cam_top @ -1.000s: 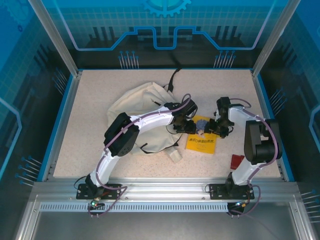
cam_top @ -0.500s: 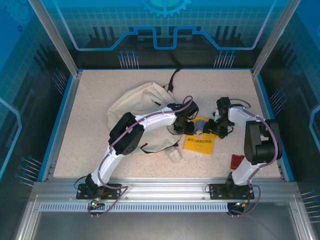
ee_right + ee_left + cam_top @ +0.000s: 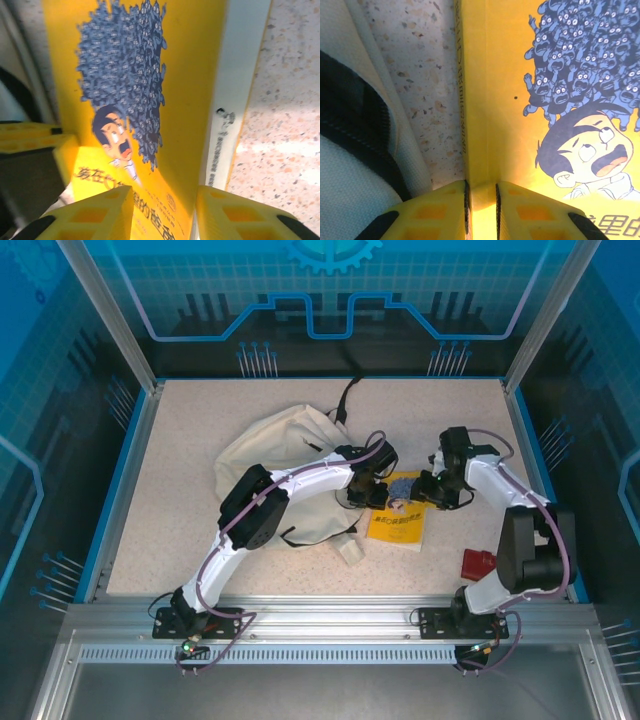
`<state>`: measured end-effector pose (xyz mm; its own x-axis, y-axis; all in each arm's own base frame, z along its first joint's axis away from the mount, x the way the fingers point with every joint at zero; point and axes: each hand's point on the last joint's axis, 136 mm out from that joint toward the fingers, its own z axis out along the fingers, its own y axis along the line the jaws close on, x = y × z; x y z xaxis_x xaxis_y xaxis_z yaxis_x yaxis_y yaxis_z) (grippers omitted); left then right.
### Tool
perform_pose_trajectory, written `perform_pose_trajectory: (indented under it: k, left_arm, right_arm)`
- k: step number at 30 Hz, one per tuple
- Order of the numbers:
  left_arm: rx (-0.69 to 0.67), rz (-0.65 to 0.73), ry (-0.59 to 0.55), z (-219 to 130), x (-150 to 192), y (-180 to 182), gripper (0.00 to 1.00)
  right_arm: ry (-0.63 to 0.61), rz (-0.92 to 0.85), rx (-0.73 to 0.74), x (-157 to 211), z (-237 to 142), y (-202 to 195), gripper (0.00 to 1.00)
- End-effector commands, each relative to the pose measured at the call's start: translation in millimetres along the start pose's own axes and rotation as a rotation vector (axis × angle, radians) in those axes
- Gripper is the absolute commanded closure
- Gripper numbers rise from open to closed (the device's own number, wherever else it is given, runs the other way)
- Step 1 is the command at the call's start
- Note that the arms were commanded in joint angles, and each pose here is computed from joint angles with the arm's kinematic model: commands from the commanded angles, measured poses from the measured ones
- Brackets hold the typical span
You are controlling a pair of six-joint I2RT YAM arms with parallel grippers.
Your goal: Pack the student bag
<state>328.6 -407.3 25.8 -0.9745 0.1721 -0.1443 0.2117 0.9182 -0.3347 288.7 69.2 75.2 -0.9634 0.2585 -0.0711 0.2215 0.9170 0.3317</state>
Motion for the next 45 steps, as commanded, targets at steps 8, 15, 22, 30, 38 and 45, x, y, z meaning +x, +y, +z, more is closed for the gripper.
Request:
perform_pose_trajectory:
  k: [8,15,22,30,38,45]
  left_arm:
    - [-0.051,0.010,0.081,31.1,19.8,13.3,0.80]
    - [-0.011,0.034,0.054,13.1,12.9,-0.2,0.77]
    - [0.179,0.092,-0.067,-63.5,-14.9,-31.8,0.41]
    - [0.401,0.007,-0.191,-158.1,-30.6,-10.4,0.23]
    - [0.532,-0.071,-0.274,-200.8,-19.2,39.6,0.01]
    - [0.694,-0.116,-0.274,-213.1,-14.3,44.7,0.01]
  right_arm:
    - [0.019,0.004,-0.016,6.5,2.1,8.5,0.85]
    - [-0.034,0.003,0.024,3.1,-5.4,1.7,1.00]
    - [-0.188,-0.091,-0.059,-11.2,-47.3,22.0,1.00]
    - [-0.279,-0.207,-0.356,-14.5,-105.8,77.6,1.00]
    - [-0.270,-0.335,-0.623,-8.7,-150.4,136.8,1.00]
    - [-0.190,-0.418,-0.743,-5.1,-151.8,179.6,1.00]
